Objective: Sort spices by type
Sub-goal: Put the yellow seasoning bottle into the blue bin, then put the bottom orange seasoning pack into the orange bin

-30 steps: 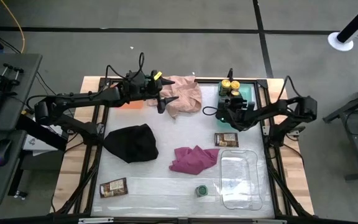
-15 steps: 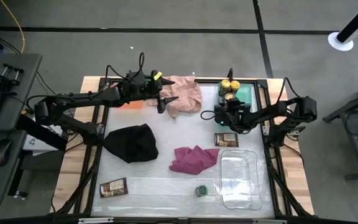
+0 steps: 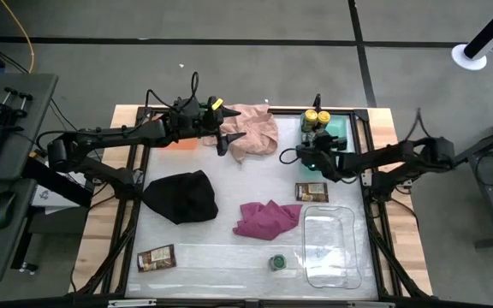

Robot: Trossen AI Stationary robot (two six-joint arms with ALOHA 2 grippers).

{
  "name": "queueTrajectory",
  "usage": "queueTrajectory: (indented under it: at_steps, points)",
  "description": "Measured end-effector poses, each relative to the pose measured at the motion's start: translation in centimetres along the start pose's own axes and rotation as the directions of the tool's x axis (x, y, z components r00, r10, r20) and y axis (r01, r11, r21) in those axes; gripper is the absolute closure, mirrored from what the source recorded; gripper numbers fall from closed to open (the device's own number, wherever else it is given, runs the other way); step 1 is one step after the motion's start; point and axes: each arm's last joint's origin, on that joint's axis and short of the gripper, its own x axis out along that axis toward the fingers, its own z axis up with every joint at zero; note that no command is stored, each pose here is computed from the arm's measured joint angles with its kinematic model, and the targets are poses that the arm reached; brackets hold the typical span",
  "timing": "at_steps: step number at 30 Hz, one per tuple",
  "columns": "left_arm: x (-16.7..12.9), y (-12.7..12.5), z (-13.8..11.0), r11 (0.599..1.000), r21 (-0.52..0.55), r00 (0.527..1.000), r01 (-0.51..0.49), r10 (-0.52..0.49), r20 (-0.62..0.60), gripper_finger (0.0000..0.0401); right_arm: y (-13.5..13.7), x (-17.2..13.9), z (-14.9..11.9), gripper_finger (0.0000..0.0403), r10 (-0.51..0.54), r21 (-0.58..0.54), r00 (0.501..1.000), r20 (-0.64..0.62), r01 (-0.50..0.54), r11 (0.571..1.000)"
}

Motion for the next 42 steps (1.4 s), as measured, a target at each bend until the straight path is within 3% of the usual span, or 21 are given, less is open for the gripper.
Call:
queueTrajectory:
  at_steps: [17,21,24,27,32,36,39,42]
  points:
    - [0.0,0.1,0.0,0.998,-0.055,1.0,-0.027,0.027,0.002,0.008,-3.9,-2.0,5.4,0.0091,0.143,0.197,0.989,0.035,-0.147,0.969]
    - [0.0,0.2,0.0,0.982,-0.175,0.998,-0.07,0.07,-0.008,0.008,-4.7,-2.6,9.4,0.0091,0.243,0.268,0.969,0.043,-0.245,0.932]
    - [0.0,0.3,0.0,0.96,-0.266,0.996,-0.087,0.087,-0.011,0.008,-5.6,-2.2,13.1,0.0091,0.326,0.281,0.939,-0.108,-0.286,0.916]
    - [0.0,0.3,0.0,0.934,-0.346,0.996,-0.087,0.087,-0.015,0.008,-6.4,-0.7,16.2,0.0091,0.357,0.257,0.861,-0.362,-0.276,0.926]
    - [0.0,0.3,-0.1,0.873,-0.481,0.996,-0.084,0.085,-0.02,0.008,-6.5,3.2,19.0,0.0091,0.356,0.175,0.657,-0.664,-0.326,0.929]
    - [0.0,0.2,-0.4,0.823,-0.563,0.997,-0.076,0.06,-0.047,0.008,-5.4,6.6,19.1,0.0091,0.355,0.145,0.545,-0.759,-0.391,0.909]
    - [0.0,0.0,-0.9,0.811,-0.579,0.994,-0.088,0.037,-0.099,0.008,-4.7,8.2,19.0,0.0091,0.378,0.168,0.465,-0.801,-0.431,0.887]
    - [-0.1,-0.2,-1.5,0.809,-0.577,0.986,-0.114,0.021,-0.166,0.008,-4.2,9.2,18.0,0.0092,0.341,0.156,0.407,-0.847,-0.423,0.893]
